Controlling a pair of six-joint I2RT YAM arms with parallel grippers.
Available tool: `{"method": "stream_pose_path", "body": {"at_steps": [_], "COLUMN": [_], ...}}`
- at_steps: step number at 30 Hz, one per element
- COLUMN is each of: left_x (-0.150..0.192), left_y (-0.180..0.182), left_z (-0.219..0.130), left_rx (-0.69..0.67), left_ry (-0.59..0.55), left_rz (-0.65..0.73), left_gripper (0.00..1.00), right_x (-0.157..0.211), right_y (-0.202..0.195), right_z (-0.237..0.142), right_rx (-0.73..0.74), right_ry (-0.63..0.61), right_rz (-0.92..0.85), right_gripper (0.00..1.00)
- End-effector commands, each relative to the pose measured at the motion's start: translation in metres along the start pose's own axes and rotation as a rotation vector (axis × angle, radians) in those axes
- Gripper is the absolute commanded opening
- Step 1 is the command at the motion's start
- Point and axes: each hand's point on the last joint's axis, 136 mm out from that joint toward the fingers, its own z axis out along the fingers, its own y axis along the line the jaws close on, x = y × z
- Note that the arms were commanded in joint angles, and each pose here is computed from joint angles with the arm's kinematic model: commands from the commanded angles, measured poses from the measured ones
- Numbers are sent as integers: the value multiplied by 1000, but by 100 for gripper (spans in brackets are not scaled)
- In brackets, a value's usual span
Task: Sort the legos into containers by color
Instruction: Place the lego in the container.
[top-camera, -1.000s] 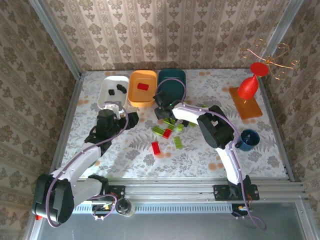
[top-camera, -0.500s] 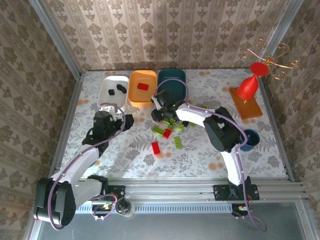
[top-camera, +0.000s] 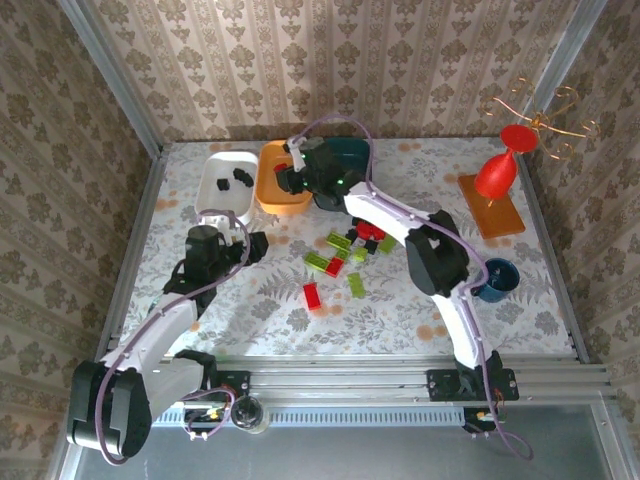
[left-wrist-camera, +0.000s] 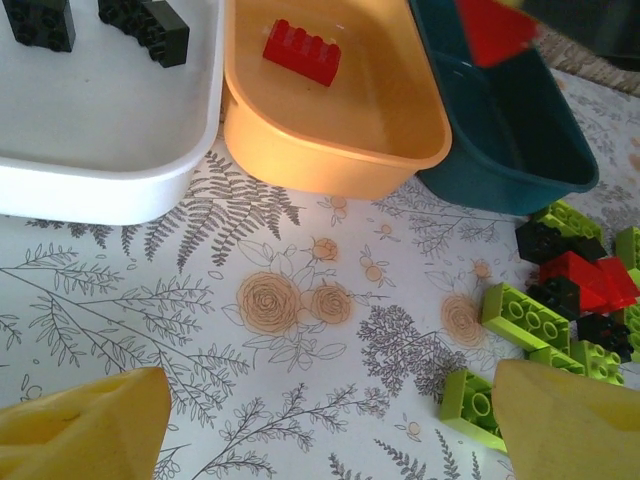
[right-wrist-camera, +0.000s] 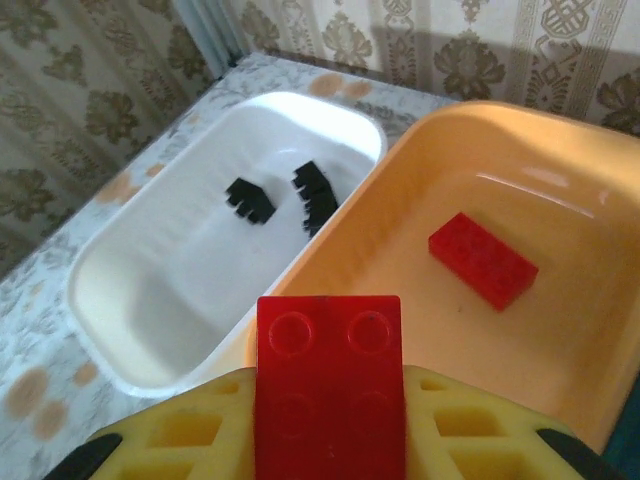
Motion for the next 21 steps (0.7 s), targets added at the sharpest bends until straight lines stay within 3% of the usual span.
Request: {"method": "stream_pose_path", "body": {"at_steps": [1,4,8,13,21], "left_x": [-2,-1,1,3,9], "left_y": [-2,-2,-3,-10,-26], "left_z": [-4,-5,-4,-1,7], "left_rx": [15,14,20,56,83], "left_ry": [-14,-15,-8,6,43], "left_rz": [28,32,39,38,76], "left_gripper": [85,86,88,89,88], "right_x": [12,21,1,-38,-69], "right_y": [-22,-32,-24,1,25], "right_z": [33,59,60,21,-71], "right_rx": [67,64,-9,-95,-158], "right_ry": [28,47,14,-28,-119], "right_rz": [36,82,113,57,-46], "right_gripper": [32,36,48,62,73]}}
